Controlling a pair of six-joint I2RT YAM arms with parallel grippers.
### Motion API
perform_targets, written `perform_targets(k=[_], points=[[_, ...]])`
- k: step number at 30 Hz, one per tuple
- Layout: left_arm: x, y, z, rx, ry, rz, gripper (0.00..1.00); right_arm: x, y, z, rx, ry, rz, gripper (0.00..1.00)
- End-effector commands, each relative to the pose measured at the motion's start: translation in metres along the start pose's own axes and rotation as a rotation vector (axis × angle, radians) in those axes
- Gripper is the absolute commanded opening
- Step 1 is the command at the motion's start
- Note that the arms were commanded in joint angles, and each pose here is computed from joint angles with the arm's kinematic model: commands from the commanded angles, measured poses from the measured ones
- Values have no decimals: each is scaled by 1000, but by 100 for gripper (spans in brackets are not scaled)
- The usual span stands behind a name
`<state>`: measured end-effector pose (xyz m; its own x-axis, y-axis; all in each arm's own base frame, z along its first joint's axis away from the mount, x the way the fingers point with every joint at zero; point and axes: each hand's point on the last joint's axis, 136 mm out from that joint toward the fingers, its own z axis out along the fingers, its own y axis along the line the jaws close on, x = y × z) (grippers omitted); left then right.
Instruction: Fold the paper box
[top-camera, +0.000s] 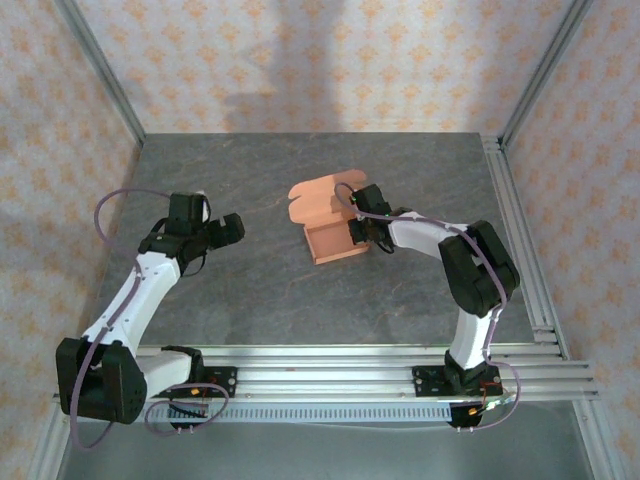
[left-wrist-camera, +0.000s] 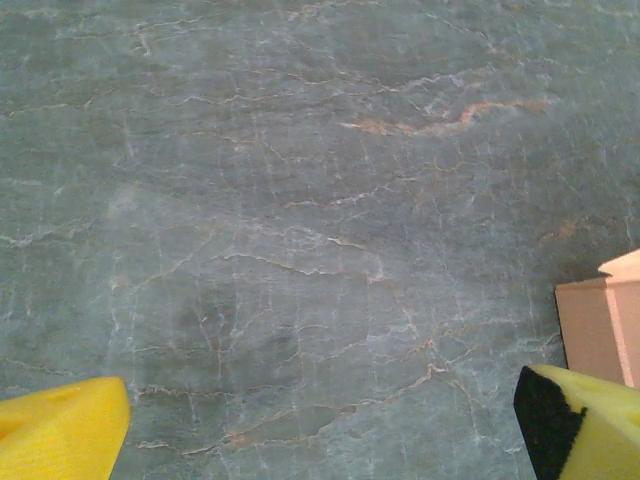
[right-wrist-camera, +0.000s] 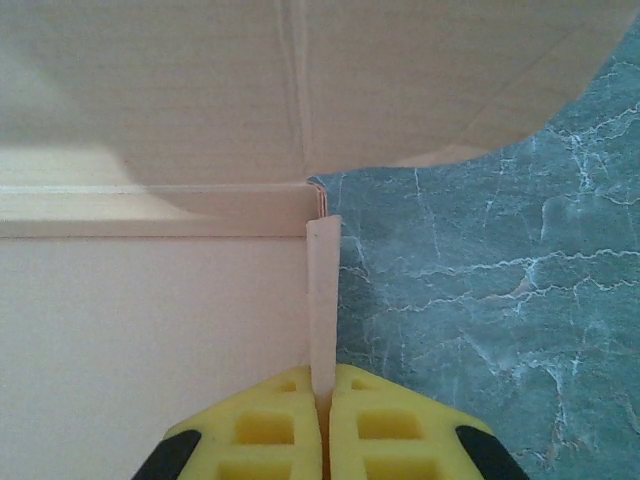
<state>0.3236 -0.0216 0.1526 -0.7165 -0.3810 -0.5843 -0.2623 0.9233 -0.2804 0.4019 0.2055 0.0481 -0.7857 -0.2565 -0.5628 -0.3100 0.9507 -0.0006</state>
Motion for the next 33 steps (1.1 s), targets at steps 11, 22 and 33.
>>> perform_targets(k=[11,22,33], points=[[1,3,4,-6,-8,-43,100,-1,-8,-4,49,9,7,5],[6,2,33,23,1,-117,100,-56,16,-77,-163,-215,96,5],[8,-143,30,581,27,109,95,-92,68,-166,-570,-456,71,6]])
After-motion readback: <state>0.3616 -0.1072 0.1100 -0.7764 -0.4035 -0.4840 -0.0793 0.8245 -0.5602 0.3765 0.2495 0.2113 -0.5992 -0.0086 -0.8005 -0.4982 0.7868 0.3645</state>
